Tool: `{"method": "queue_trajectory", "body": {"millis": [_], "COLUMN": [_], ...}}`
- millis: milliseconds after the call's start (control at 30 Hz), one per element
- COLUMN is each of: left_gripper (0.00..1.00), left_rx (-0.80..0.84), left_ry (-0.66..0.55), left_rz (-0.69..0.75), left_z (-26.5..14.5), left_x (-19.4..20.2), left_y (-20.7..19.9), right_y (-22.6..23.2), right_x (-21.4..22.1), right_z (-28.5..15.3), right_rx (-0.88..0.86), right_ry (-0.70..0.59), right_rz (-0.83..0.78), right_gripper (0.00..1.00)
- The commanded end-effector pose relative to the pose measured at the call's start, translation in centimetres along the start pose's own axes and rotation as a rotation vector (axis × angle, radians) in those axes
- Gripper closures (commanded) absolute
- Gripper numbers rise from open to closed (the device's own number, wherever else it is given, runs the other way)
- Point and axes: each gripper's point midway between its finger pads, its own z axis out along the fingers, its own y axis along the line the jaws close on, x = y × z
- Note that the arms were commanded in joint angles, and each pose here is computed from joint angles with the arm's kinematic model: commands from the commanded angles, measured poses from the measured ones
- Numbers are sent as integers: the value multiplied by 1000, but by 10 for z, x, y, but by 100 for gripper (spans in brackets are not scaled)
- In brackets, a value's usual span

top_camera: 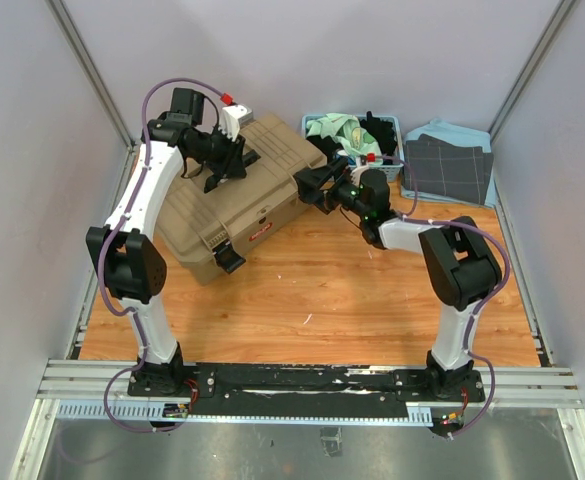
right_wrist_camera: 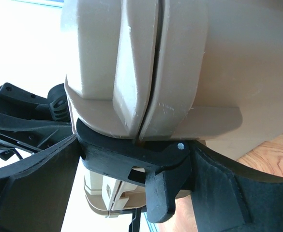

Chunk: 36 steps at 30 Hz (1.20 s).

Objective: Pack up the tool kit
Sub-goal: Close the toolbox at the center of the board.

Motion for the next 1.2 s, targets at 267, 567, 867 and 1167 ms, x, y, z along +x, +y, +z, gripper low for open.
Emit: {"method": "queue_trajectory", "body": {"millis": [267,567,867,1167], "left_gripper": [100,100,100,100], "left_rx": [99,102,100,97], "left_ry": [176,180,177,176], "left_rz": [-61,-61,-60,-62], "left_z": [25,27,27,27], "left_x": [48,50,48,48], "left_y": [-19,-19,-18,-18], "right_y": [-54,-78,-85,-99], "right_x": [0,12,23,31], "right_z": [-16,-35,-40,-56], "right_rx": [328,498,564,665], "right_ry": [37,82,129,161], "right_rz": [3,24,24,24], "right_gripper": [26,23,24,24]}}
